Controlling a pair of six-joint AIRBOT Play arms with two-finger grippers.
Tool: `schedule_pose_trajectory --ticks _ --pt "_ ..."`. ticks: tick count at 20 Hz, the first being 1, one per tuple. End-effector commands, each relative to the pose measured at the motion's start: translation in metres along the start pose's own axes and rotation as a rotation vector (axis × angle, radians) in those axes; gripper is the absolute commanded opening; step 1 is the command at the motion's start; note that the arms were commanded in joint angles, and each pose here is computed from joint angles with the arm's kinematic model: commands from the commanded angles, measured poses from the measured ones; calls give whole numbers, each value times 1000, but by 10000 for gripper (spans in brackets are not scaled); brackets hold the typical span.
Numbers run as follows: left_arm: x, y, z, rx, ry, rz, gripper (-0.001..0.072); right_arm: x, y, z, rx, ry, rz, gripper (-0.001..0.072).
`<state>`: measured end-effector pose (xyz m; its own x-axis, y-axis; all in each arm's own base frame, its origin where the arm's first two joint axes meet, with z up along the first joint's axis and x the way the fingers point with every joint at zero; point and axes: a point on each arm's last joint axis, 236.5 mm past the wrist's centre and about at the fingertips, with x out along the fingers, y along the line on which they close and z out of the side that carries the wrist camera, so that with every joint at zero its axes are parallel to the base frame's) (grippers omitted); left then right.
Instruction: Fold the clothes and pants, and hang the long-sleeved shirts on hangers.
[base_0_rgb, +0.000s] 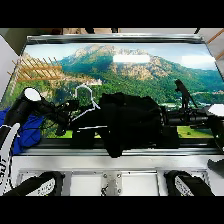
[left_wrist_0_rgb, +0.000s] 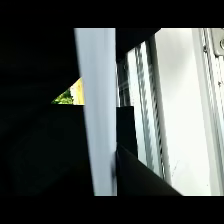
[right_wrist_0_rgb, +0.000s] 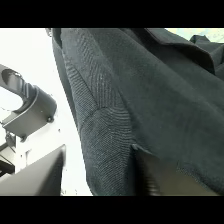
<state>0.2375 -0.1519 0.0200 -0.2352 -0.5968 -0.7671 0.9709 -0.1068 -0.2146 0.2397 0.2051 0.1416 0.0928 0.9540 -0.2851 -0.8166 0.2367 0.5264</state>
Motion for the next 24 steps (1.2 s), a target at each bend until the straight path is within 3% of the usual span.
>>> schedule_pose_trajectory --ticks 1,3,7,12,24 --pt "0 0 6 2 -23 0 25 3 1 0 -4 2 2 237" --pt "0 0 6 2 -23 1 25 3 1 0 -21 2 1 20" --pt "0 0 6 2 -23 0 25 3 -4 2 -51 -6 -20 18" --pt "0 0 6 2 -23 0 25 2 -11 5 -443 -8 -53 18" --pt "0 1 6 -22 -24 5 26 2 -19 9 -443 -16 -89 15"
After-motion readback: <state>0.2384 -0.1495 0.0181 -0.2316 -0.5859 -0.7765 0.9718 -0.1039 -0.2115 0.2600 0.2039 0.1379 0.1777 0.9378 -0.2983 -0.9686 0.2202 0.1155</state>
